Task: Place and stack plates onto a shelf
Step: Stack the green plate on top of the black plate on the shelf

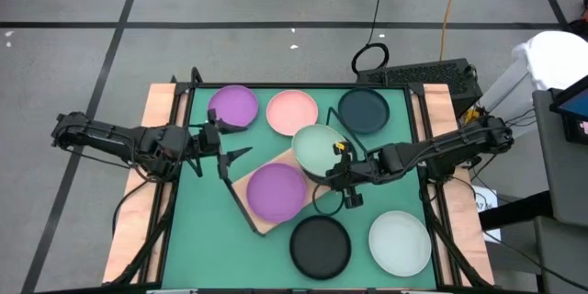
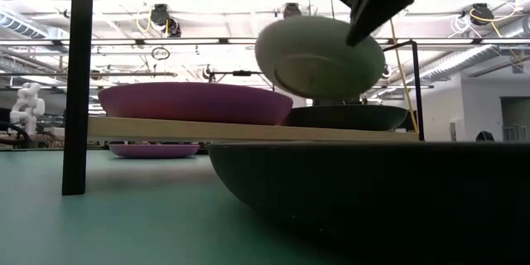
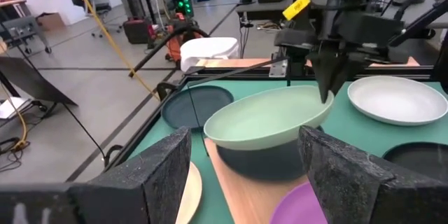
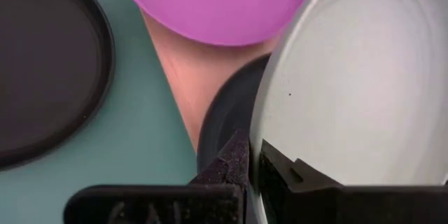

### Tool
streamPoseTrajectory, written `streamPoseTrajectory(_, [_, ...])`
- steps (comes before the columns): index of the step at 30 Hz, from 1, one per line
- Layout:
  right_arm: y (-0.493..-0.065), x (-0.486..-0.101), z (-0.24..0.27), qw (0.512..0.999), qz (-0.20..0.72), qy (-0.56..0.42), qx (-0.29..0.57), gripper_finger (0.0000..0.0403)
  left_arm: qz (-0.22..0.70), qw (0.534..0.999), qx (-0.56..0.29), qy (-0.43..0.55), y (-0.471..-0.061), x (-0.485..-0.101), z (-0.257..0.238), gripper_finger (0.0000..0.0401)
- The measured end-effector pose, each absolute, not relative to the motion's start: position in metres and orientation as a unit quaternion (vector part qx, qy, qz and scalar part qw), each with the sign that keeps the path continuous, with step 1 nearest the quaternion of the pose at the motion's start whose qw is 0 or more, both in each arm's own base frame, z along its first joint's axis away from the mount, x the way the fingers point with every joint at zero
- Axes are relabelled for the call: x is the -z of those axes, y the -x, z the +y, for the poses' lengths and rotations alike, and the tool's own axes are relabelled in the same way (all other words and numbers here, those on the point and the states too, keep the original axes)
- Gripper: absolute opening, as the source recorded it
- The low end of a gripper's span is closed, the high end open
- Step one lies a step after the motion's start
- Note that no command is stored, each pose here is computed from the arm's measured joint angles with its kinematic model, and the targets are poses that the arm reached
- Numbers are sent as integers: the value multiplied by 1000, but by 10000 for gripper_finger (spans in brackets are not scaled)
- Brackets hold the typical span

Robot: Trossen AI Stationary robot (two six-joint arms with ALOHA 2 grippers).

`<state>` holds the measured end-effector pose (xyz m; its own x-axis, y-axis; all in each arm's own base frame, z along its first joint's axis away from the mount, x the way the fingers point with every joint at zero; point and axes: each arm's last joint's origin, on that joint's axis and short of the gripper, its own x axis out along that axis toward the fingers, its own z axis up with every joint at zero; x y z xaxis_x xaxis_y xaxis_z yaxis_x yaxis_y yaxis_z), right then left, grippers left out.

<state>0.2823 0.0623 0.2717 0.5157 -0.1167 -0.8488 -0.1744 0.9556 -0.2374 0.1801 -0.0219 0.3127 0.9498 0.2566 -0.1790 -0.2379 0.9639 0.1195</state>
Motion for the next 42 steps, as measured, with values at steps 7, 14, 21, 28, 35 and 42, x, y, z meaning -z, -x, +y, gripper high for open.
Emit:
streamPoseTrajectory(7, [-279,-259,60,848,508,150,-15,4,96,986,-126,-43,-180,-313,-22,269])
streamPoseTrajectory(14, [-275,-249,59,840,522,145,-11,4,96,986,-126,-43,-180,-313,-22,269])
streamPoseTrajectory(21, [-273,-245,59,837,529,138,-8,4,96,986,-126,-43,-180,-313,-22,269])
streamPoseTrajectory(28, [-273,-245,59,837,529,139,-8,4,96,986,-126,-43,-180,-313,-22,269])
streamPoseTrajectory(35, [-272,-244,59,831,533,156,-19,4,96,986,-126,-43,-180,-313,-22,269])
streamPoseTrajectory(42, [-271,-244,59,826,538,167,-27,4,97,986,-126,-44,-180,-313,-22,269])
